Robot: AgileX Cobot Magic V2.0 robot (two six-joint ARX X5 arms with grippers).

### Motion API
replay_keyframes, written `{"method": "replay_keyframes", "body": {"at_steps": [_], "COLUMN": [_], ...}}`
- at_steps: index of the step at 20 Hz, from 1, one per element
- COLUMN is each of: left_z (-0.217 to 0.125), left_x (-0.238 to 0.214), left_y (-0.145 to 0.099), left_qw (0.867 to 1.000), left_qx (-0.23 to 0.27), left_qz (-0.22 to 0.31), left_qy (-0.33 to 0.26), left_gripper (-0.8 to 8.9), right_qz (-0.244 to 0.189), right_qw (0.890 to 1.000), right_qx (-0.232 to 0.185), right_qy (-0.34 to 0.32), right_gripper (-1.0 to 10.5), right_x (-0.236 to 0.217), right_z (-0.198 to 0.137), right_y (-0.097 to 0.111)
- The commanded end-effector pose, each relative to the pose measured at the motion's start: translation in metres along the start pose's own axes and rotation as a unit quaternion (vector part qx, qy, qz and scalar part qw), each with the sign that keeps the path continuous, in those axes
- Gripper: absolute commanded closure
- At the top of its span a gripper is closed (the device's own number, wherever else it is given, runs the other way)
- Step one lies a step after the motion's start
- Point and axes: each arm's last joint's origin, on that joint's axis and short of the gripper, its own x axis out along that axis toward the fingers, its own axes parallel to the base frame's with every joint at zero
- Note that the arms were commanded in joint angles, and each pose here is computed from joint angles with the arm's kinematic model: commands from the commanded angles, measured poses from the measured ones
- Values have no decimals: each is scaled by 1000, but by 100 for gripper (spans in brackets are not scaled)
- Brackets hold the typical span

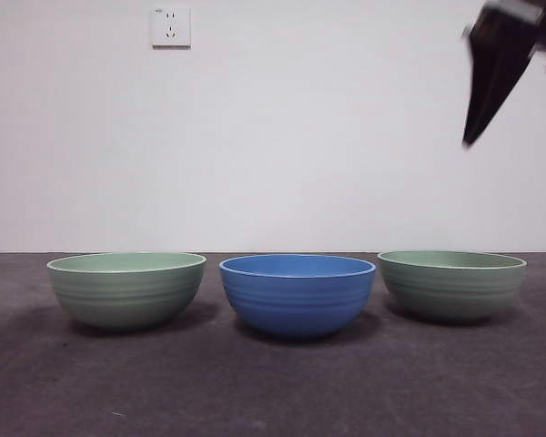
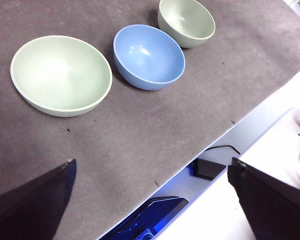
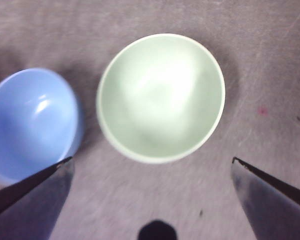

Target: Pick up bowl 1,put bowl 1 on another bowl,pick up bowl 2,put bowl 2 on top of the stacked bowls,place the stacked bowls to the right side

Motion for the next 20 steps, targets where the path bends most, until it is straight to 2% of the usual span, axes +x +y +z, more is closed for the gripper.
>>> {"method": "replay_keyframes", "body": {"at_steps": [1, 5, 9, 13, 16, 20], "left_z": [0, 0, 0, 0, 0, 0], "left_x": [0, 0, 0, 0, 0, 0], "left_y": [0, 0, 0, 0, 0, 0], "left_qw": [1000, 1000, 1000, 1000, 1000, 1000], "left_qx": [5, 4, 4, 4, 4, 4], "left_qz": [-1, -1, -1, -1, -1, -1], "left_qy": [-2, -2, -2, -2, -2, -2], "left_gripper": [149, 149, 149, 149, 149, 149], "right_qz": [-21, -50, -54, -57, -59, -59], "right_qw": [1000, 998, 998, 997, 996, 997], "right_qx": [10, 11, 17, 23, 27, 26], "right_qy": [15, 28, 39, 53, 56, 51], "right_gripper": [353, 353, 364, 482, 498, 762], "right_x": [25, 56, 79, 97, 105, 107], "right_z": [6, 11, 12, 11, 11, 12], "right_y": [-5, -13, -20, -27, -31, -32]}}
